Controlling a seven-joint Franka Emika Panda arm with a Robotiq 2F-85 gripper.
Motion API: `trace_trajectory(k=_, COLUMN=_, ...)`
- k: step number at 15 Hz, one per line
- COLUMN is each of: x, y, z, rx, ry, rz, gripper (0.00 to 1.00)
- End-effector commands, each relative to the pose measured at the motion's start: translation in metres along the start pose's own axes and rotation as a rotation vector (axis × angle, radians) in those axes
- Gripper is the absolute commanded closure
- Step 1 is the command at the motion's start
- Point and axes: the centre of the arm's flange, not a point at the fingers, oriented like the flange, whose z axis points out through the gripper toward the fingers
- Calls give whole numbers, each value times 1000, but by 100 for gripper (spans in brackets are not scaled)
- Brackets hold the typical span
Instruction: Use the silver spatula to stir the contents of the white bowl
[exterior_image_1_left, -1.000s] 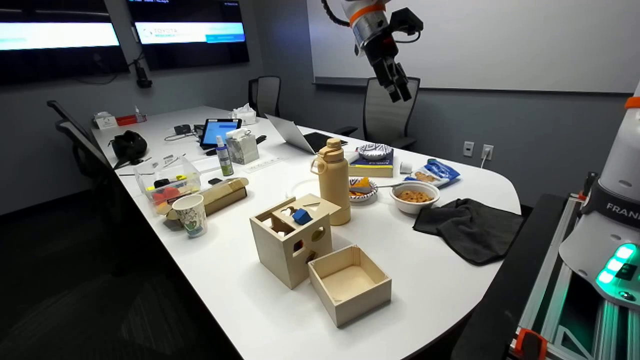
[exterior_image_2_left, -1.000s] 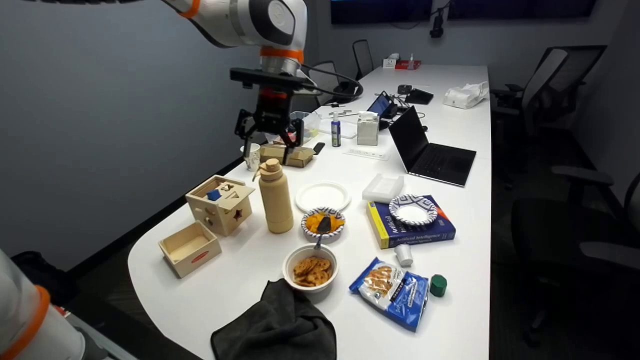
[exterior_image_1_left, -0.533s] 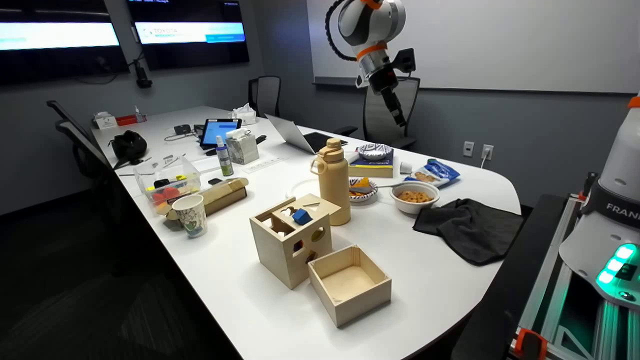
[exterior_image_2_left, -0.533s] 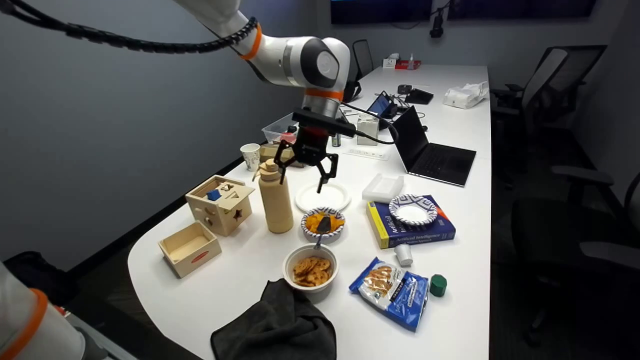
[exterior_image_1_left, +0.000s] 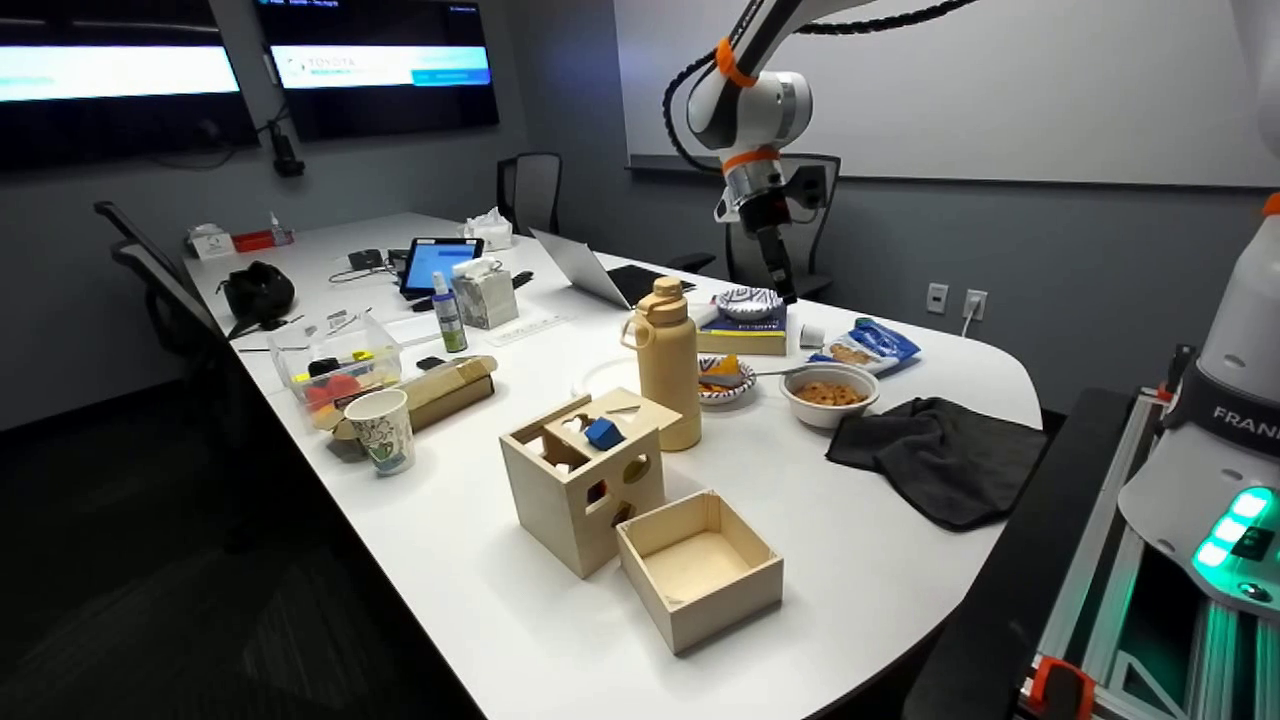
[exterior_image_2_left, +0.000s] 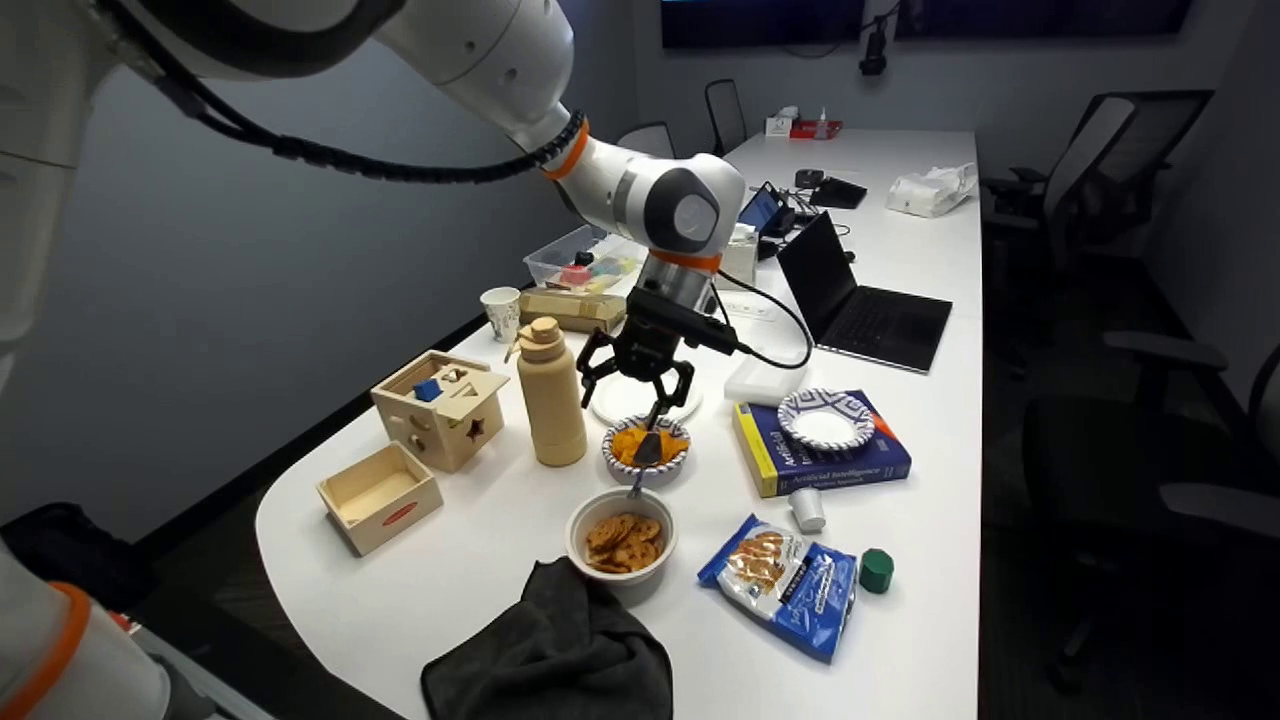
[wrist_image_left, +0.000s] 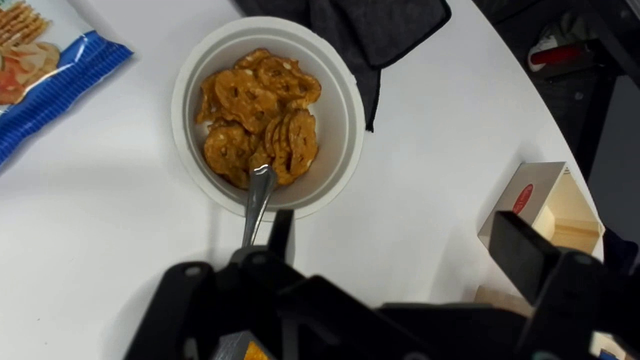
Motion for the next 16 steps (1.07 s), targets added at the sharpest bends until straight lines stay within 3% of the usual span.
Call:
trace_trajectory(k=1, x=18, y=32, z=21, rx=77, ry=40, rz=-5, gripper=0)
trace_trajectory(k=7, x=36, y=65, z=63, rx=153, ry=53, rz=39, gripper=0)
trace_trajectory(k=16, x=58, y=100, z=89, rx=206, ry=85, rz=71, gripper=0)
